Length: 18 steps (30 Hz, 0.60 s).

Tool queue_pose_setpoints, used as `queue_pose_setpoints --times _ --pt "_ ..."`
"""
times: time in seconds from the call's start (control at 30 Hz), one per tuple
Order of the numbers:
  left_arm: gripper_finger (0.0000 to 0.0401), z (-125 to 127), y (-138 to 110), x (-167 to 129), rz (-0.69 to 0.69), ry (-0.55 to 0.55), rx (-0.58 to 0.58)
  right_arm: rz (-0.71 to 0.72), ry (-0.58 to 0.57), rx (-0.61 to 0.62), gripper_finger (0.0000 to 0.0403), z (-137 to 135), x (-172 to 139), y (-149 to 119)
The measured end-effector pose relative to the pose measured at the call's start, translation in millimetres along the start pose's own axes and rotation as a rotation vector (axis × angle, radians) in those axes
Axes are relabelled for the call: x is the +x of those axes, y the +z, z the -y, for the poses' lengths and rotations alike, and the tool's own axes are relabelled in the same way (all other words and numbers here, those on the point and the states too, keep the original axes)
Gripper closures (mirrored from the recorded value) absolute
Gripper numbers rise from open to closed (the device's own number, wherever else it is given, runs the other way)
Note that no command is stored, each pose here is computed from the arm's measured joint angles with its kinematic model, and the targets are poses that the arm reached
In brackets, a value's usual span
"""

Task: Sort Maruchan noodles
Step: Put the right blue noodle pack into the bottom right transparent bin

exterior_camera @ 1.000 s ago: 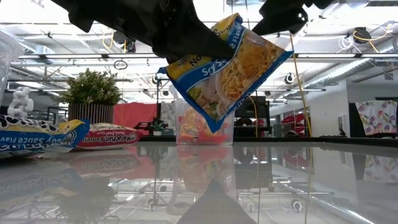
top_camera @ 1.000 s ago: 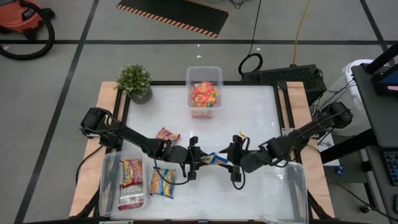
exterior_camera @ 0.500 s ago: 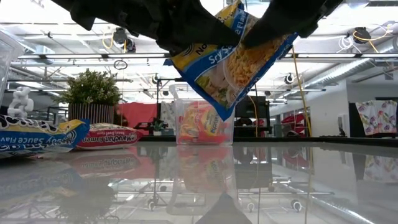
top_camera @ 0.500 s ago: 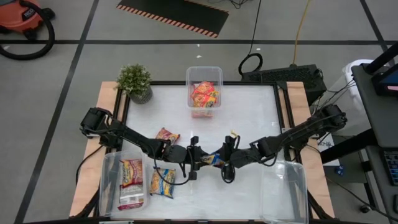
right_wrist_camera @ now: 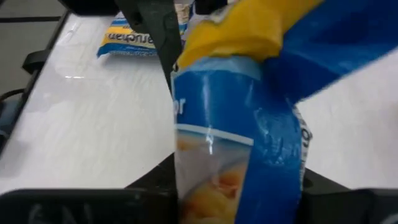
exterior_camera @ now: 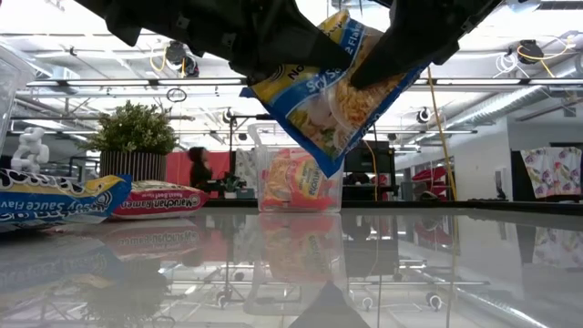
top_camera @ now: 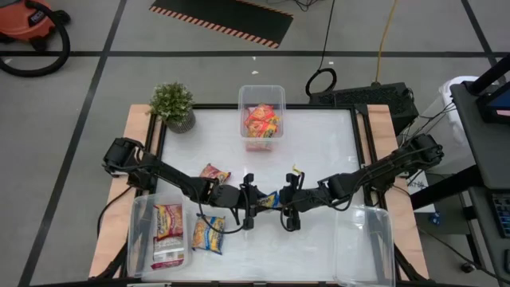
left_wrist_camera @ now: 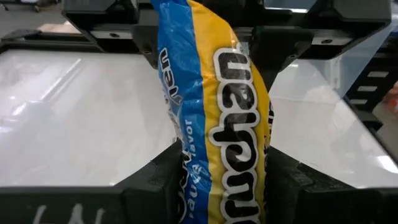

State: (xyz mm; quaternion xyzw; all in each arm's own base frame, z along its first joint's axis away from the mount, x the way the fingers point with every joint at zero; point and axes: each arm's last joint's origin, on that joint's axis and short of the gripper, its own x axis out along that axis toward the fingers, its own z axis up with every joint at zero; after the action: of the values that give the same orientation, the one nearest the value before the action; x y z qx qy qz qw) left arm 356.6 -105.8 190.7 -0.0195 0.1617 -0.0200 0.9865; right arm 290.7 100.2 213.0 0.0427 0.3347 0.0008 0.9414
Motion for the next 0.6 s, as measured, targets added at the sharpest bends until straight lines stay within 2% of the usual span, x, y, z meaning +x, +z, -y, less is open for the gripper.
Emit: queue_pose_setpoints --times 0.13,0.33,0.5,0.6 --pt "0.0216 3.5 0.1 -0.8 0.003 -0.018 -0.027 -0.024 0.041 0.027 0.0288 -1.0 -0.2 -1.2" --pt "0.018 7.4 1.1 -2.7 0.008 -0.031 -0.029 -0.094 0.095 0.096 0.0286 -3.5 -8.2 -5.3" --pt "0.0167 7.9 12.3 -11.1 0.035 -0.033 -0.031 -0.166 0.1 0.122 0.0284 -6.8 -23.8 -11.2" --pt "0.0167 6.7 19.3 -17.7 0.042 -0.024 -0.031 -0.176 0.172 0.152 0.0283 -9.7 -36.4 -8.9"
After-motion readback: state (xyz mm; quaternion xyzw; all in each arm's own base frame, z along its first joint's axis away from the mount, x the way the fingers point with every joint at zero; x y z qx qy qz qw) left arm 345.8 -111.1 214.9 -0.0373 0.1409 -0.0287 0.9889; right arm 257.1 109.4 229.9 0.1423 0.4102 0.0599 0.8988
